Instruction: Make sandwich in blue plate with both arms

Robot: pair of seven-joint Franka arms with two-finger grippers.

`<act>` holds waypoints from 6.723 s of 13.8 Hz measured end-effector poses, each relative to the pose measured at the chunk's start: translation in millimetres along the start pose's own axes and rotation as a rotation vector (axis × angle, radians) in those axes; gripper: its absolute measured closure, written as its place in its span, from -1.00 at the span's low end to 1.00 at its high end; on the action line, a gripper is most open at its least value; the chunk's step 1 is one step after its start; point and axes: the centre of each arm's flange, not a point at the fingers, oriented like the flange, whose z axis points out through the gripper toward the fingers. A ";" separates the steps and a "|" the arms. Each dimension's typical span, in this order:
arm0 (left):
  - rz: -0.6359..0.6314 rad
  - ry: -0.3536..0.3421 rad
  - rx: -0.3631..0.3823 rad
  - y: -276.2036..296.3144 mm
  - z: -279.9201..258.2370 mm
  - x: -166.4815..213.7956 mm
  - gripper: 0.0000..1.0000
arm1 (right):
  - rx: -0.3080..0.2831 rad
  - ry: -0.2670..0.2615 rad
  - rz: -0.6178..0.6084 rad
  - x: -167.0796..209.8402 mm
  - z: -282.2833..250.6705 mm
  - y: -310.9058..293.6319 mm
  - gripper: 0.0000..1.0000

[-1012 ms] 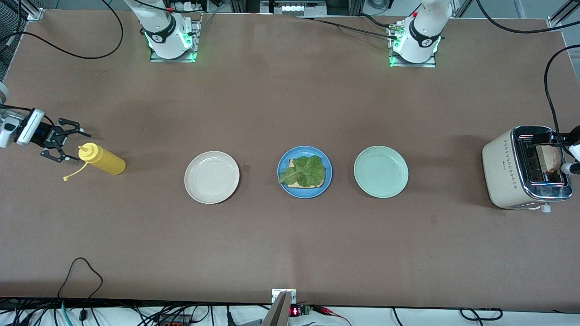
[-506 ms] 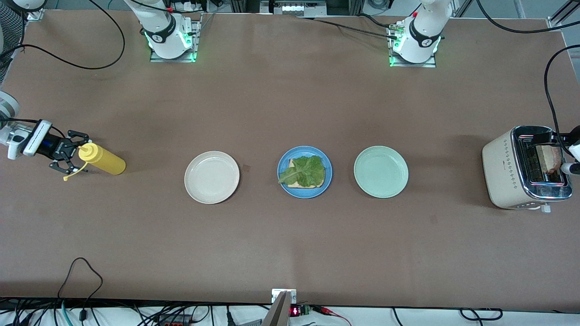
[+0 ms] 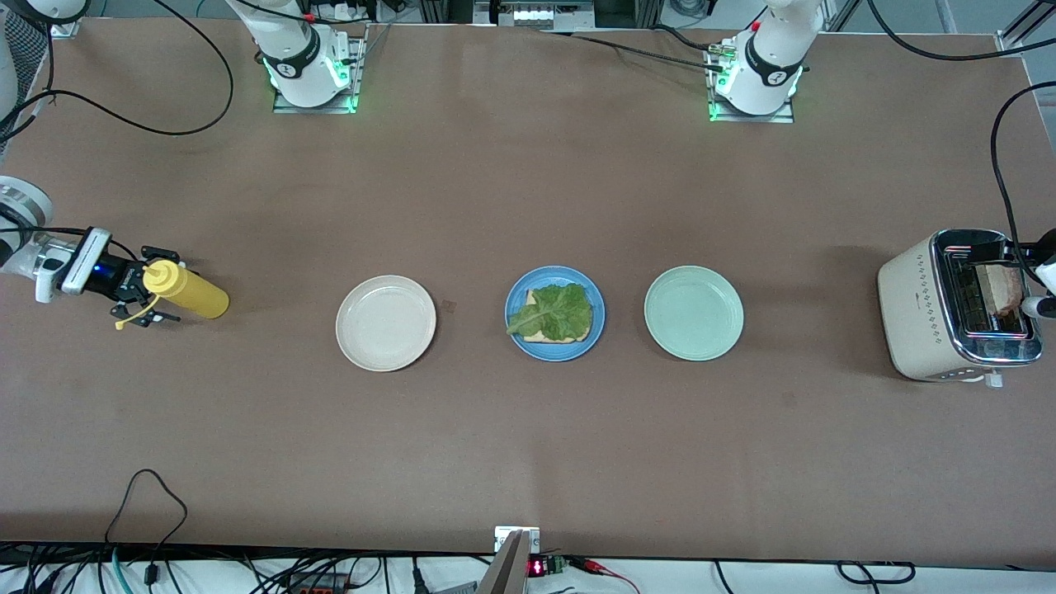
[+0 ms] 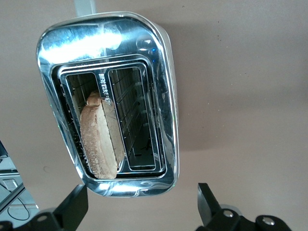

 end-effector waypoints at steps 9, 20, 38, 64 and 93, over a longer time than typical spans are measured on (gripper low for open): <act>0.000 0.000 0.000 0.0 0.0 0.0 -1.00 | 0.042 0.020 -0.009 1.7 37.8 6.6 -0.29; 0.000 0.000 0.000 0.0 0.0 0.0 -1.00 | 0.250 -0.184 -0.081 150.5 96.8 58.2 -0.11; 0.000 0.000 0.000 0.1 0.0 0.0 -1.00 | 0.198 -0.894 -0.112 417.1 396.6 -4.8 -0.09; -0.013 0.028 -0.001 -12.8 14.1 7.7 -1.00 | 0.168 -0.958 -0.066 427.8 303.6 32.7 -0.09; 0.130 -0.039 0.034 2.2 -23.6 3.4 0.85 | 0.185 0.128 -0.034 6.9 27.4 -4.9 -0.05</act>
